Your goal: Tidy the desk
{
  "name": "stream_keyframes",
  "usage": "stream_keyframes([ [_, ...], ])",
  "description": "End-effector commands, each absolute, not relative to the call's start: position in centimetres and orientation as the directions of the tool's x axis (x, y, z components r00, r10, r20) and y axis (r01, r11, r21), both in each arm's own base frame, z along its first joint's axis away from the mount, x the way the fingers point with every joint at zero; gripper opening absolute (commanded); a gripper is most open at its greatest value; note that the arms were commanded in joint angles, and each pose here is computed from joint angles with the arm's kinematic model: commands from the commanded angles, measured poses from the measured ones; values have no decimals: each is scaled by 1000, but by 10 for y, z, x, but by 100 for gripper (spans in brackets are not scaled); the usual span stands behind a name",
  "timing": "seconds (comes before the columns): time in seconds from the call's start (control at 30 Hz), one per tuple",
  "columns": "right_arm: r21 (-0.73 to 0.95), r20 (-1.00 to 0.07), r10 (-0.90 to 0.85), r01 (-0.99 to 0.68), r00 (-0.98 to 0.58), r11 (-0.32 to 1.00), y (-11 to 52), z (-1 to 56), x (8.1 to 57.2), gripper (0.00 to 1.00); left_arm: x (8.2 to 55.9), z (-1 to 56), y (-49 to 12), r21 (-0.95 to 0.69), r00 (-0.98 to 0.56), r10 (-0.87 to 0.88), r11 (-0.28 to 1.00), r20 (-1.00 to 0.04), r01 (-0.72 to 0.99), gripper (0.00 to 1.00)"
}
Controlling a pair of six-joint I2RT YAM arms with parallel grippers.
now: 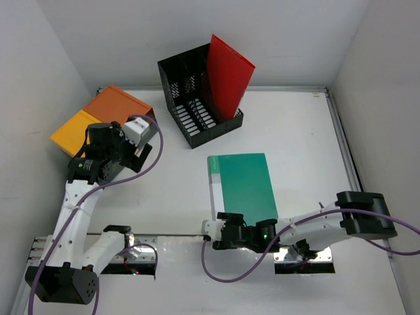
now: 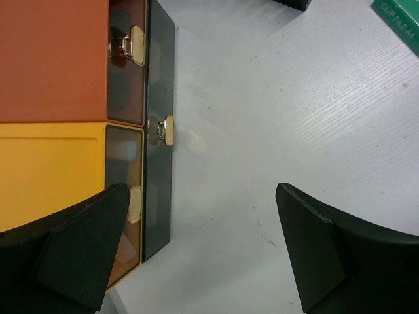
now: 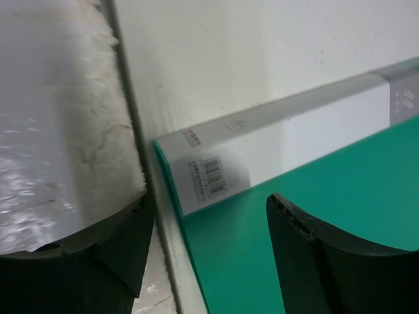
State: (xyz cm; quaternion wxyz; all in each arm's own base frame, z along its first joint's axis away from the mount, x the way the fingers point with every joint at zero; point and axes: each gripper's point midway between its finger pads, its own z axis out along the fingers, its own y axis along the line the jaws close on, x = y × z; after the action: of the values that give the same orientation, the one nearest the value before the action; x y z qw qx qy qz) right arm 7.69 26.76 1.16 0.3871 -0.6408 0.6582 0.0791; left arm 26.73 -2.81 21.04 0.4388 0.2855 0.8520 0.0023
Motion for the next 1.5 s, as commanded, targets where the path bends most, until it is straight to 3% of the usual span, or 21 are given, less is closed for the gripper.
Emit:
stream_keyframes([
  [0.0,-453,-635,-743,-881,213,134,278,11,50,67,269,217,-33,256,-417,486,830,-768,496,93],
  [0.43,-692,-632,-743,-593,221,412,233,40,115,41,272,212,-36,231,-436,480,829,-761,509,93],
  [0.5,-722,-622,-749,-539,229,435,231,52,122,32,273,212,-37,230,-435,481,827,-761,512,93],
  [0.67,-767,-589,-761,-485,272,421,230,65,127,21,279,215,-41,214,-434,476,823,-765,526,93],
  [0.77,-748,-565,-760,-590,323,305,233,43,117,29,279,214,-44,202,-431,474,817,-768,540,92],
  [0.8,-731,-562,-755,-630,337,264,236,37,111,37,279,213,-44,204,-431,477,816,-766,541,93],
  [0.83,-666,-575,-725,-732,380,145,249,23,89,41,278,212,-43,206,-433,481,815,-762,542,93],
  [0.93,-547,-634,-664,-837,396,24,264,17,57,49,276,210,-43,208,-435,489,810,-756,548,93],
  [1.17,-634,-584,-696,-770,417,70,255,9,77,44,270,214,-48,211,-402,501,788,-767,579,93],
  [1.3,-721,-478,-773,-689,416,75,250,6,94,41,266,218,-46,233,-385,512,783,-768,577,93],
  [1.47,-761,-455,-781,-642,427,93,251,11,102,39,262,217,-46,244,-376,526,773,-762,586,92],
])
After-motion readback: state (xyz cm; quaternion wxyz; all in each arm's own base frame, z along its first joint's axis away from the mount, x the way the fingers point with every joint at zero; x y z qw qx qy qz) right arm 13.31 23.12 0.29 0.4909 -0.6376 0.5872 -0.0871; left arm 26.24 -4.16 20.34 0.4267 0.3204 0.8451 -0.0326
